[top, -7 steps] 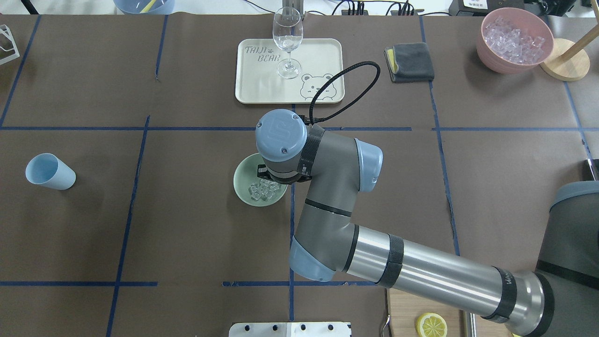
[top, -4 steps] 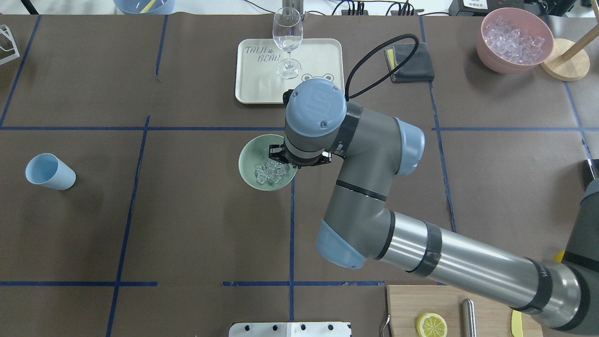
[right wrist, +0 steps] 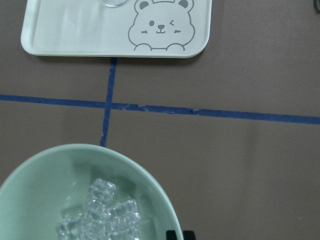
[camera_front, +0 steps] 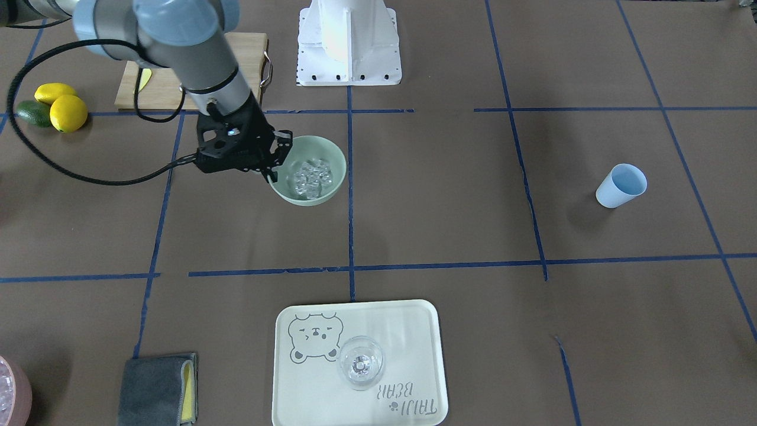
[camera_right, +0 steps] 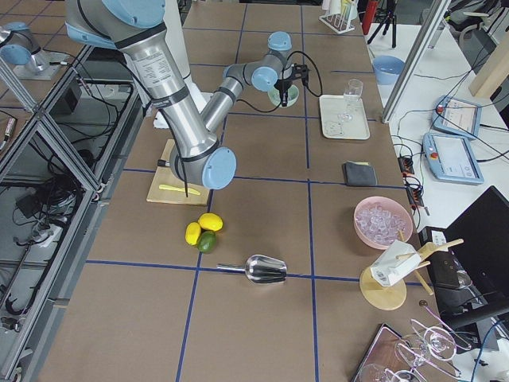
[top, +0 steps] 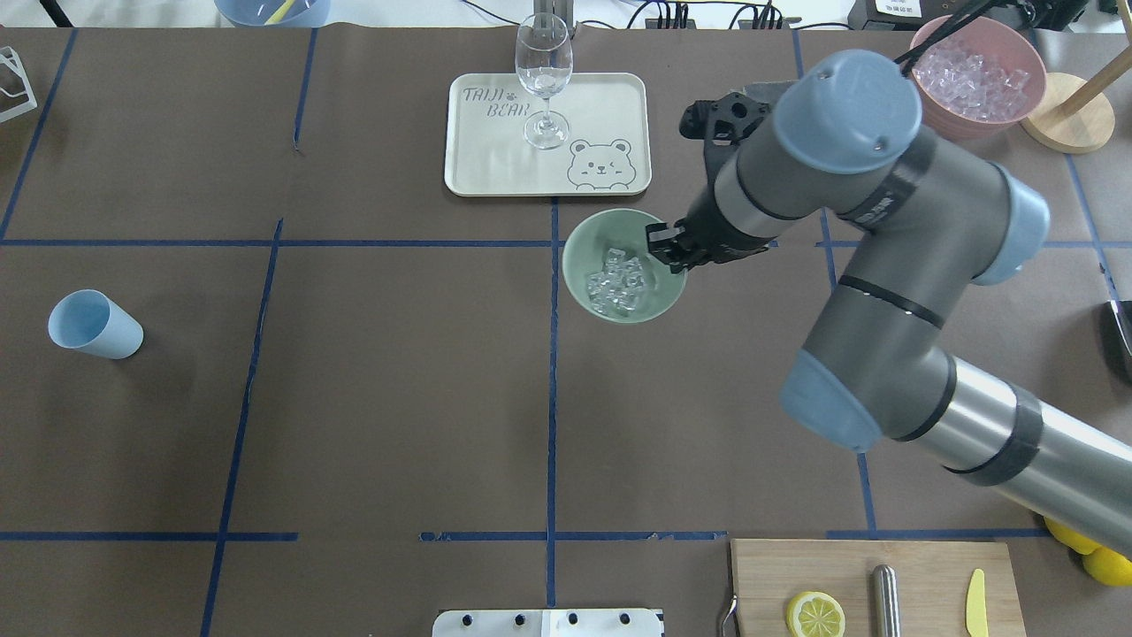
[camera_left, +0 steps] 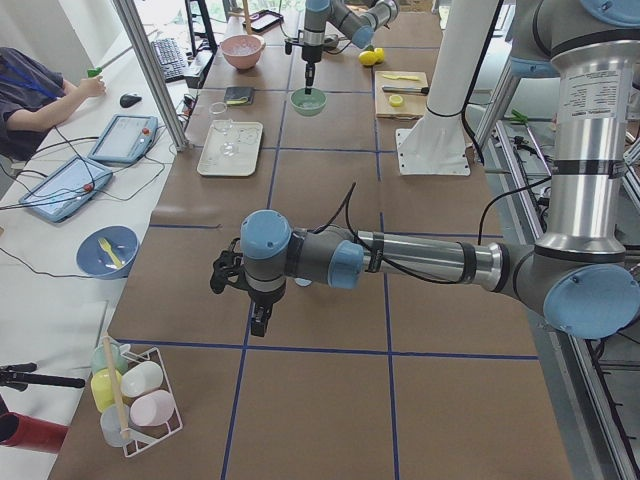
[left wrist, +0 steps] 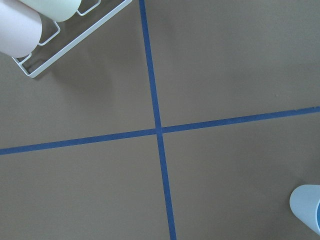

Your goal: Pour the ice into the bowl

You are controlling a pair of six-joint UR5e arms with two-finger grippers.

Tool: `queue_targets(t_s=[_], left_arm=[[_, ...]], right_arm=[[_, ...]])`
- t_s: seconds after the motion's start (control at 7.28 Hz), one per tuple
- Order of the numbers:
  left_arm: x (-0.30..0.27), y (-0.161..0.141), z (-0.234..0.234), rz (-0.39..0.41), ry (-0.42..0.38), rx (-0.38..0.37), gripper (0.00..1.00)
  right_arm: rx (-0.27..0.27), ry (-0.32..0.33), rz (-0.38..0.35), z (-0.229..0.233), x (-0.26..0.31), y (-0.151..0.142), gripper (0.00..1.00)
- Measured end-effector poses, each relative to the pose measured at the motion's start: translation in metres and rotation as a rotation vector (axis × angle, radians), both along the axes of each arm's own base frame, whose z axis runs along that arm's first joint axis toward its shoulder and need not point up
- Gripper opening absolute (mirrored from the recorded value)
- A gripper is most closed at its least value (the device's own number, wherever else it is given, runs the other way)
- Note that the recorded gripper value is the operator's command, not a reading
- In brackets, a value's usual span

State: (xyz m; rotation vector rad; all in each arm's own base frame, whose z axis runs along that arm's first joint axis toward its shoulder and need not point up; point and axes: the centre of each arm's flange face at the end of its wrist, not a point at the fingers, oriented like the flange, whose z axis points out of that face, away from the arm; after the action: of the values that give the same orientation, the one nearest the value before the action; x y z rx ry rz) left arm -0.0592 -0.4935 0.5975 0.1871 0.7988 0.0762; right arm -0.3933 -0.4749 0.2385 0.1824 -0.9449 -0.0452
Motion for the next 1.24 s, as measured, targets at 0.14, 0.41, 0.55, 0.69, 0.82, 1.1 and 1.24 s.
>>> queue_targets(t_s=[0.14, 0.41, 0.55, 0.69, 0.82, 1.1, 1.24], left_arm=[[0.000, 0.000, 0.000, 0.000, -0.001, 0.000, 1.00], [0.000, 0.000, 0.000, 0.000, -0.001, 0.000, 1.00], [0.000, 0.000, 0.000, 0.000, -0.001, 0.000, 1.00], [0.000, 0.000, 0.000, 0.000, -0.001, 0.001, 1.00], [0.000, 0.000, 0.000, 0.000, -0.001, 0.001, 1.00], [0.000, 0.000, 0.000, 0.000, -0.001, 0.003, 1.00], [0.000, 0.000, -0.001, 0.000, -0.001, 0.005, 1.00]], right_arm=[[0.027, -0.006, -0.024, 0.058, 0.041, -0.008, 0.00], [0.039, -0.005, -0.046, 0.163, 0.120, -0.004, 0.00], [0.057, 0.019, -0.076, 0.206, 0.152, 0.001, 0.00], [0.063, 0.047, -0.102, 0.241, 0.175, 0.006, 0.00], [0.058, 0.064, -0.117, 0.268, 0.185, 0.008, 0.00], [0.085, 0.048, -0.122, 0.325, 0.186, 0.006, 0.00], [0.097, 0.031, -0.125, 0.345, 0.186, 0.007, 0.00]])
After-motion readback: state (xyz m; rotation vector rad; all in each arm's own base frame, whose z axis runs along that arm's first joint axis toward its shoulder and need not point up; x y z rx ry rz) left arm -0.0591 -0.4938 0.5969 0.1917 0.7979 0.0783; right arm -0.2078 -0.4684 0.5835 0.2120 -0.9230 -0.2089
